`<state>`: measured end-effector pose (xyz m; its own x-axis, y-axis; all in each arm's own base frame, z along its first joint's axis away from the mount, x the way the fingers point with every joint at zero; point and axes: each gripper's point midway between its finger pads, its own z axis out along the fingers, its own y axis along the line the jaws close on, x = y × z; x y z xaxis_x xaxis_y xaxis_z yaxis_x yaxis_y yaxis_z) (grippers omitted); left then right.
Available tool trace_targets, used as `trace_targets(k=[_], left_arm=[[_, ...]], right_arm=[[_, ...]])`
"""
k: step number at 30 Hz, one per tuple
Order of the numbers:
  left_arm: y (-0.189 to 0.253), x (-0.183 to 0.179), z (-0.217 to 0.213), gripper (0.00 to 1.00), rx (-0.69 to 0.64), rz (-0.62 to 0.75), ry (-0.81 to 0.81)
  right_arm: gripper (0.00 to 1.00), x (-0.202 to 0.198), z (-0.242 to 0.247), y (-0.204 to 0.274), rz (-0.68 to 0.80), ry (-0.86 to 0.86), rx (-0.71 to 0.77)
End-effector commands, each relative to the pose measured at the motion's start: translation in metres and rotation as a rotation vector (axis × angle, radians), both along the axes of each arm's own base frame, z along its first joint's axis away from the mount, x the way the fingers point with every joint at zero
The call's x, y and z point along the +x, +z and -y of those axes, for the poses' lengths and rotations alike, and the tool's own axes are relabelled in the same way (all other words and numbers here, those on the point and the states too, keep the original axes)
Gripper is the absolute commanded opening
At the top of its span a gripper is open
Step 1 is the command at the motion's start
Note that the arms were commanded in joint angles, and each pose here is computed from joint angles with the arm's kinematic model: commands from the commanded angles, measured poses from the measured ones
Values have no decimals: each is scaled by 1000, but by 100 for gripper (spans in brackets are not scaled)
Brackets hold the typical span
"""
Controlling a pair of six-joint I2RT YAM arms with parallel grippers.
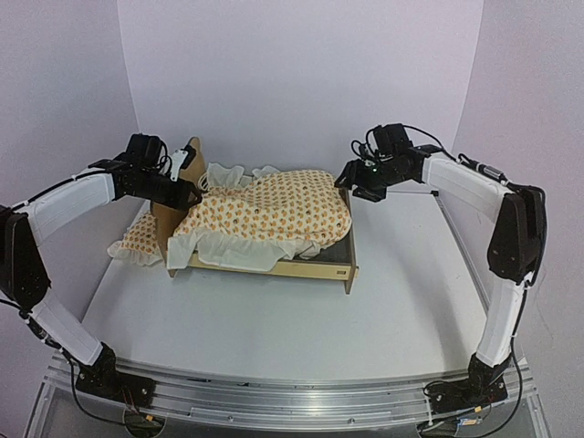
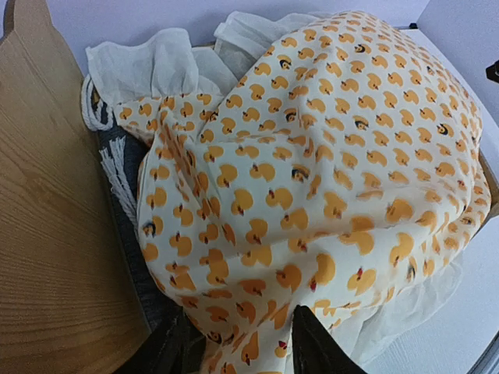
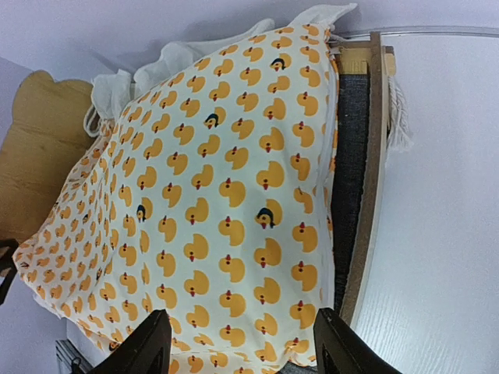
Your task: Set up the pet bed
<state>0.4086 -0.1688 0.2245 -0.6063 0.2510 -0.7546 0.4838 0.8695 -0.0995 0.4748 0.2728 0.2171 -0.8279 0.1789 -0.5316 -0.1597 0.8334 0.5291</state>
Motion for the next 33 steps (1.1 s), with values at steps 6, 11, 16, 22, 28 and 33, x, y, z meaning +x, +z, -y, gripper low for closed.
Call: trace_targets(k=[6,11,16,22,28,33], left_arm=[[79,-26,21,57,-90,234,-201],[72,-81,28,56,-97,215,-383],[25,-121,14,56,8,193,-449],[-14,-123,-27,65,247,261,-344],[-63,-119,-62,83,404,221,-208],[-84,-106,-54,80,364,161,-202]], right_arm=[[61,-90,-37,45,209,272,-118],[64,-132,-87,44,304,465,-162],[65,-159,-159,30,481,683,-182],[69,-140,-209,-2,532,690,-260],[72,-111,-217,-30,513,592,-338],[68,-96,-206,-50,502,519,-428]])
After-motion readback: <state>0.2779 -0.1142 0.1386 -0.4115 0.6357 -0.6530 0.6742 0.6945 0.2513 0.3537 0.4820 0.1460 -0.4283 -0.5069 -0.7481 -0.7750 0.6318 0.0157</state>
